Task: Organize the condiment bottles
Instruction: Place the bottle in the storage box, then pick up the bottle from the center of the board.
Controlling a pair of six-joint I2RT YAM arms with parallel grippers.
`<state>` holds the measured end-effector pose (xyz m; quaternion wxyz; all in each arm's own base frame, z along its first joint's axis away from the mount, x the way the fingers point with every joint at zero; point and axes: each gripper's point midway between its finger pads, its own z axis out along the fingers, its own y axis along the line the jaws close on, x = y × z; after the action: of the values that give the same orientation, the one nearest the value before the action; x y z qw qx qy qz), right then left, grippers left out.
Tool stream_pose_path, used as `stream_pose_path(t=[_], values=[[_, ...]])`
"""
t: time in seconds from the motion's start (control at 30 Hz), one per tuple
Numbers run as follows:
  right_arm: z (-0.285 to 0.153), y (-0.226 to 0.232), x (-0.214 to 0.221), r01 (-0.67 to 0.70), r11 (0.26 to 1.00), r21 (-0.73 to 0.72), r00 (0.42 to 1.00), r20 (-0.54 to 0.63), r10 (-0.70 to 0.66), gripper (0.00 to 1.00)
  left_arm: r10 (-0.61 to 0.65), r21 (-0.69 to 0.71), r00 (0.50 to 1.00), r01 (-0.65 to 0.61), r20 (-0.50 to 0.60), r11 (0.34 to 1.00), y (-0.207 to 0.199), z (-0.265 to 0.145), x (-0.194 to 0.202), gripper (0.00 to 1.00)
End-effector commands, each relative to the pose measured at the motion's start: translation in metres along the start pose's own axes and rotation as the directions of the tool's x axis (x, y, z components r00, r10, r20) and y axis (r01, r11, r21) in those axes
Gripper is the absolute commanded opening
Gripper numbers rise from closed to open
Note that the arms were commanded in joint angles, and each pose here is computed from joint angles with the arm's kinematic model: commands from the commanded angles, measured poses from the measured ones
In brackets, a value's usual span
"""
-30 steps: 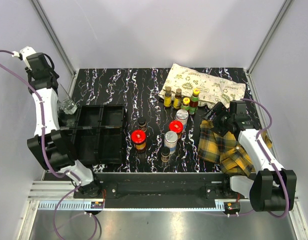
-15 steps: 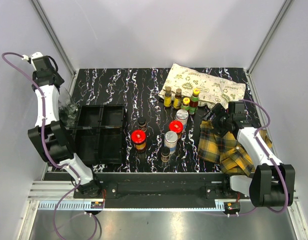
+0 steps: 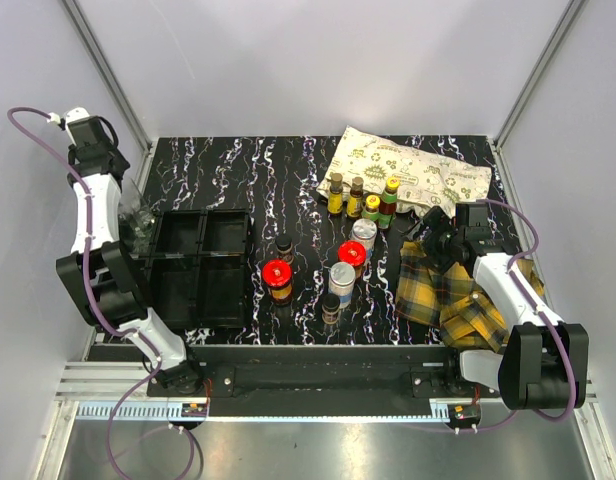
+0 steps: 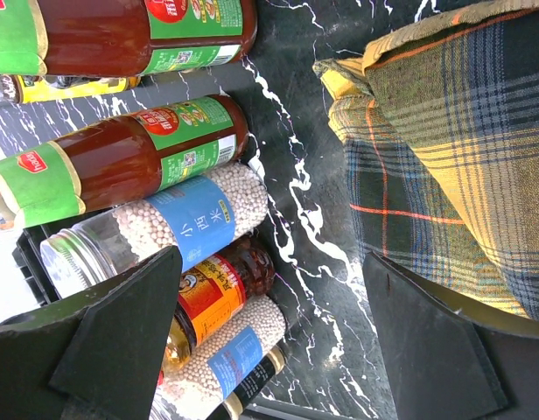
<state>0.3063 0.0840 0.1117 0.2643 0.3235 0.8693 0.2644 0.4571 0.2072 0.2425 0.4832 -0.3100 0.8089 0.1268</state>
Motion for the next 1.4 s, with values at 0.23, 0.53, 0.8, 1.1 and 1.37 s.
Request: stream_pose_path(t=[0.23, 0.53, 0.8, 1.1, 1.37], values=[[0.001, 0.006, -0.001, -0.007, 0.999, -0.034, 1.0, 0.003, 0.007, 0.93, -0.038, 0.033, 0.998, 0.037, 0.044, 0.999, 0.0, -0.024, -0.005, 0.36], [0.0, 0.006, -0.002, -0.002, 0.999, -0.039, 1.0, 0.009, 0.003, 0.93, -0.064, 0.06, 0.993, 0.058, 0.095, 0.996, -0.001, -0.042, -0.014, 0.8], [0.003, 0.006, -0.003, 0.0, 0.999, -0.037, 1.0, 0.005, 0.0, 0.93, -0.069, 0.057, 0.986, 0.062, 0.149, 0.996, 0.0, -0.059, -0.029, 0.86], [0.004, 0.002, 0.0, 0.0, 1.0, -0.03, 1.0, 0.001, 0.001, 0.93, -0.075, 0.084, 0.968, 0.056, 0.241, 0.995, -0.002, -0.094, -0.061, 0.93], [-0.001, 0.005, -0.006, 0.017, 0.999, -0.032, 0.999, 0.041, -0.016, 1.0, -0.102, 0.142, 0.939, 0.058, 0.327, 0.988, -0.005, -0.14, -0.088, 0.99]])
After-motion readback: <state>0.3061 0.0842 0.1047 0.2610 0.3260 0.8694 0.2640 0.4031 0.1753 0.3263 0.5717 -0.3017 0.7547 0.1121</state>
